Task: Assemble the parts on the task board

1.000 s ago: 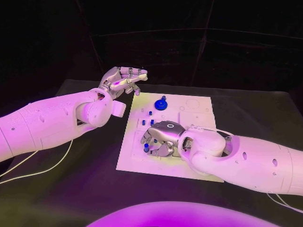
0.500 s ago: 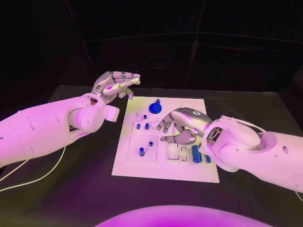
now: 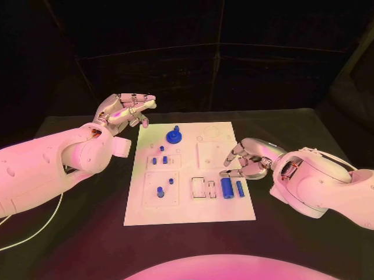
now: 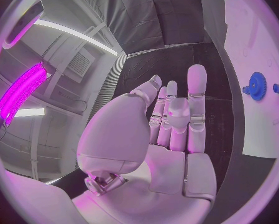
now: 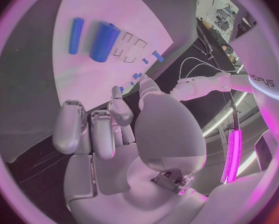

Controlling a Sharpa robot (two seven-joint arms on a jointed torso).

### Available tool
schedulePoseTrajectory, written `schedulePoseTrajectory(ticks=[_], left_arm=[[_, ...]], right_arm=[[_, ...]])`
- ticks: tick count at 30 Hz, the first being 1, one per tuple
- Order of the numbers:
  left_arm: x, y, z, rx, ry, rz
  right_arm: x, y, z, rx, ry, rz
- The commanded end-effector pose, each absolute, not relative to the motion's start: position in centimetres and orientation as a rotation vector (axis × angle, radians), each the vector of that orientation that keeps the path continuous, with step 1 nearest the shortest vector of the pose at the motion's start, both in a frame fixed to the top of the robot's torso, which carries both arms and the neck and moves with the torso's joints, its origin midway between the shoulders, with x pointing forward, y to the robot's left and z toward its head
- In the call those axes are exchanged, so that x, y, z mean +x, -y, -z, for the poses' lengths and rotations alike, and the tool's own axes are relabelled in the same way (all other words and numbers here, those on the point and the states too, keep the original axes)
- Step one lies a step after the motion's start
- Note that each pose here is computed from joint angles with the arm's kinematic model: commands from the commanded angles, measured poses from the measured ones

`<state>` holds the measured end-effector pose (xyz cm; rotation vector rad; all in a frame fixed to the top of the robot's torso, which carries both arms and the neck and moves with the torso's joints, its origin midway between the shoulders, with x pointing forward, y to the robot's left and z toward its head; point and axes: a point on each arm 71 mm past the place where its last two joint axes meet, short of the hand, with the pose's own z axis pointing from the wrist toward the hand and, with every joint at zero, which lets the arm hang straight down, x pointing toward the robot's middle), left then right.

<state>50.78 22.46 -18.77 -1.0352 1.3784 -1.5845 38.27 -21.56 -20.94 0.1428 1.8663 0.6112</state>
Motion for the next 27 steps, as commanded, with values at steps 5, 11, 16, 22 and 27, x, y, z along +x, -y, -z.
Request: schedulePoseTrajectory(ticks=[5,11,16,22,27], left_arm=[[50.7,-22.3,18.7,-1.033,-1.380,1.598],[50.7,-22.3,18.8,-1.033,-1.382,1.596],[50.6,-22.3,18.8,-1.033,-1.384,1.596],[50.6,-22.3,18.9,-1.033,-1.386,1.598],[50.6,-22.2,18.9,-1.033,-1.388,1.599]], right_arm=[[37.5,22.9,22.2,0.147,-1.913,-0.422],[37.2,22.9,23.0,0.102,-1.950,-0.392],[37.2,22.4,23.3,0.083,-1.950,-0.394],[37.3,21.6,23.5,0.073,-1.939,-0.411],[37.4,21.0,24.0,0.059,-1.952,-0.417]])
